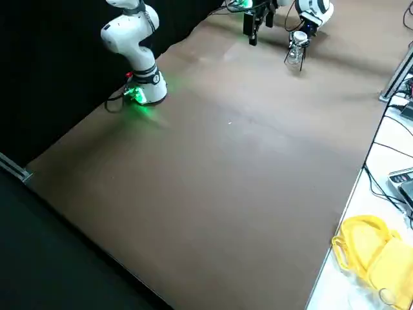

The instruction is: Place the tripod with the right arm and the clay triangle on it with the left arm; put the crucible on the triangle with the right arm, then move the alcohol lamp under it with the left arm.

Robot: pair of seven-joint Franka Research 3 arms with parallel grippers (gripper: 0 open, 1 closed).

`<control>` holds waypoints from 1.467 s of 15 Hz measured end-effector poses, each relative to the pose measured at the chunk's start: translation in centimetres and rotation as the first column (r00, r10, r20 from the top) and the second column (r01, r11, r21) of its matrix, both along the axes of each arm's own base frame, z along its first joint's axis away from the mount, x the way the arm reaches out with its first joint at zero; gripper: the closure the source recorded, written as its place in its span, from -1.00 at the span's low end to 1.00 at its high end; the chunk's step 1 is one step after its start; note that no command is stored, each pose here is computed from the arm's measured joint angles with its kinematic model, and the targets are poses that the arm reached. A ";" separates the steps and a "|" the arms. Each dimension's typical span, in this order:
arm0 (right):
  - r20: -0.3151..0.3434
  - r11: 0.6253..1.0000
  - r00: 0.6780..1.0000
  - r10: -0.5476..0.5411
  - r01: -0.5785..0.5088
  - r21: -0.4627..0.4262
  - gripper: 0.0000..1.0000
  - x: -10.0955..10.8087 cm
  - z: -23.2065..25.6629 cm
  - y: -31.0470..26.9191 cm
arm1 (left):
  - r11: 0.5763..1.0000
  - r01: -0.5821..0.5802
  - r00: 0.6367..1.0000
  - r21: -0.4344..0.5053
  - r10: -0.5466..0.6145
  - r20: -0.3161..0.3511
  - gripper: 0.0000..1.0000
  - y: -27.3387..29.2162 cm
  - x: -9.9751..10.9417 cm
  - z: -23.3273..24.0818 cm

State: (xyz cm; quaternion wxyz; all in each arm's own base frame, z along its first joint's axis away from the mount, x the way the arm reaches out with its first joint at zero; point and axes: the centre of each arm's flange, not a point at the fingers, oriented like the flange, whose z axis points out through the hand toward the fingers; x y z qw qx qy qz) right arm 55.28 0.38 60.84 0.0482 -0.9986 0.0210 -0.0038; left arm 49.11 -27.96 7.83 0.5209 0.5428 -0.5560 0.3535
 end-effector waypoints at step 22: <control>0.009 1.000 1.000 -0.003 0.003 0.000 -1.00 0.1 0.2 -0.2 | 1.000 0.008 0.998 0.024 -0.009 0.067 0.84 0.0 2.4 0.5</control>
